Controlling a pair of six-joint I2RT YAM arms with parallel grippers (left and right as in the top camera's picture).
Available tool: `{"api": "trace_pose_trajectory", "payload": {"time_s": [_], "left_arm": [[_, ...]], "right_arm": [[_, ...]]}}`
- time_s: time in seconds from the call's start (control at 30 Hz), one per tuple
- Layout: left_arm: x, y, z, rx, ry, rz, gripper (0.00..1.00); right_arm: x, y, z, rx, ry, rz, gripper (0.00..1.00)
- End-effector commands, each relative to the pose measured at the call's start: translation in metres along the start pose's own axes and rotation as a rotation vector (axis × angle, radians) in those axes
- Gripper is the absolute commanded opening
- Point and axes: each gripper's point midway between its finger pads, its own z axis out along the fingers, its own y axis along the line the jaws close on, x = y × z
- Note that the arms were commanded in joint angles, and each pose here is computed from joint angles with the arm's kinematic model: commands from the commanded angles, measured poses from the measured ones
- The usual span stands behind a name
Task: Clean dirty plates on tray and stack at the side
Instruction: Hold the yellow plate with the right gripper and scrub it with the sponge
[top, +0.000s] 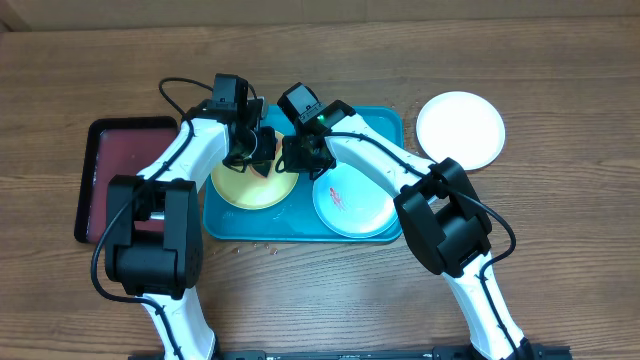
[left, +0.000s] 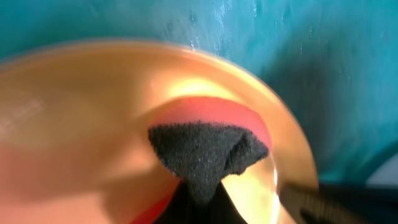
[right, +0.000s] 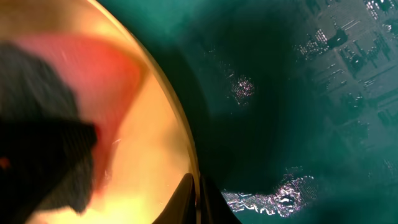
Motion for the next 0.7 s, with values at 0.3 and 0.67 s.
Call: {"api": "trace_pose_trajectory", "payload": {"time_s": [0.3, 0.67], "left_arm": [[0.064, -0.002, -0.001, 0.062, 0.259, 0.308, 0.04], [0.019, 0.096, -0.022, -0.580, 0.058, 0.002, 0.04]], "right_arm": [[0.006, -0.026, 0.015, 0.087, 0.019, 0.005, 0.04], [0.006, -0.026, 0.015, 0.087, 0.019, 0.005, 0.04]]}}
